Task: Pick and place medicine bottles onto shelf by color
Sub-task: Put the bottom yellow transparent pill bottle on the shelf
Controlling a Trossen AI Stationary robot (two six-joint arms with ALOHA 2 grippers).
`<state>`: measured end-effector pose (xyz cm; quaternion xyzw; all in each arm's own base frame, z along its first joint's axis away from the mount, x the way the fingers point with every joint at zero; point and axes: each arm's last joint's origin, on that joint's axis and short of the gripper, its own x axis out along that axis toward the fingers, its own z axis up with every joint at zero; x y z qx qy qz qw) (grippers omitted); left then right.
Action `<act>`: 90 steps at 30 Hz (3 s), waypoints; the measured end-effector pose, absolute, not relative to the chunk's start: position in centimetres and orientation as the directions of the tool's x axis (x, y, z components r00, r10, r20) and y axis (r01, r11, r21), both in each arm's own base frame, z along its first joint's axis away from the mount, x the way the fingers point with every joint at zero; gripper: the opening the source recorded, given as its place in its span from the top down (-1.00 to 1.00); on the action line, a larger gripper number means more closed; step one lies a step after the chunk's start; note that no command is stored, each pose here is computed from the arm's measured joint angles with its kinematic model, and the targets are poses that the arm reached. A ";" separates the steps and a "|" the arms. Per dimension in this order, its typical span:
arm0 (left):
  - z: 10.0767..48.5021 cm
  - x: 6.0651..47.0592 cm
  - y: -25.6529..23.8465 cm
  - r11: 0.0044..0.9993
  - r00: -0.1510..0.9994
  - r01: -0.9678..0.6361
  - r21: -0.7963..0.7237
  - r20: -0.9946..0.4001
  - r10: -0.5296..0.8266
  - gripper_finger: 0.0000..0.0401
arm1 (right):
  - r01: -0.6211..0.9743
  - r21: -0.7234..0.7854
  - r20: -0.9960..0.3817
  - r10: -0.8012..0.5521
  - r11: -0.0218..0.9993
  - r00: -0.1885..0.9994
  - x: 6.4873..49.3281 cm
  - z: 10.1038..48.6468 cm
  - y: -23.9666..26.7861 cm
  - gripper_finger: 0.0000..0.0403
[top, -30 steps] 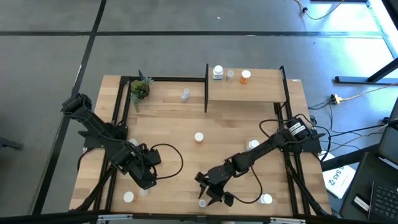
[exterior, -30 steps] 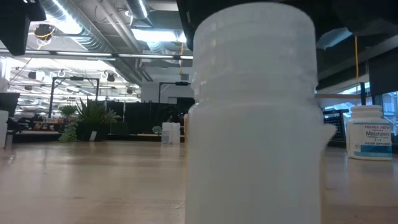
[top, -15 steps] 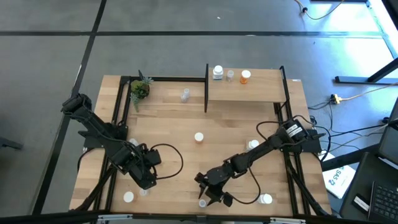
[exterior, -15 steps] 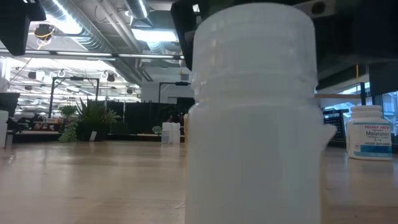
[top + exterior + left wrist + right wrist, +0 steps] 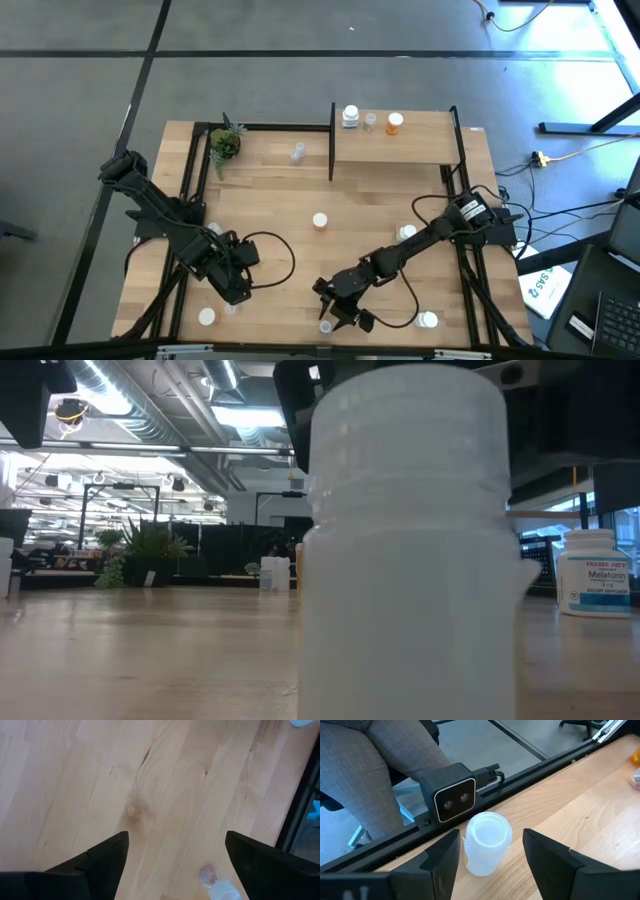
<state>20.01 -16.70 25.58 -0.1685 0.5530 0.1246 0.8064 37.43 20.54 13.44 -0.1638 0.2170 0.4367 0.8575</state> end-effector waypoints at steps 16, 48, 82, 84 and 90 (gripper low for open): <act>25.6 20.0 -16.7 0.912 0.358 -0.387 -0.134 -0.934 0.014 -0.63 | -0.848 -0.117 -0.471 0.723 0.516 0.505 37.7 13.5 20.4 -0.09; 25.6 20.0 -16.7 0.912 0.358 -0.387 -0.135 -0.934 0.014 -0.63 | -0.861 -0.058 -0.428 0.767 0.505 0.478 38.4 11.5 20.3 0.20; 25.6 20.0 -16.7 0.926 0.365 -0.358 -0.121 -0.931 0.020 -0.63 | -0.817 0.005 -0.404 0.748 0.577 0.527 38.2 14.8 19.9 0.27; 25.6 20.1 -16.7 0.926 0.367 -0.357 -0.121 -0.930 0.020 -0.63 | -0.813 0.004 -0.404 0.745 0.582 0.531 38.0 15.9 19.6 0.27; 25.7 20.2 -16.7 0.939 0.385 -0.327 -0.105 -0.922 0.030 -0.63 | -0.715 -0.060 -0.506 0.596 0.696 0.623 36.5 19.8 17.9 0.27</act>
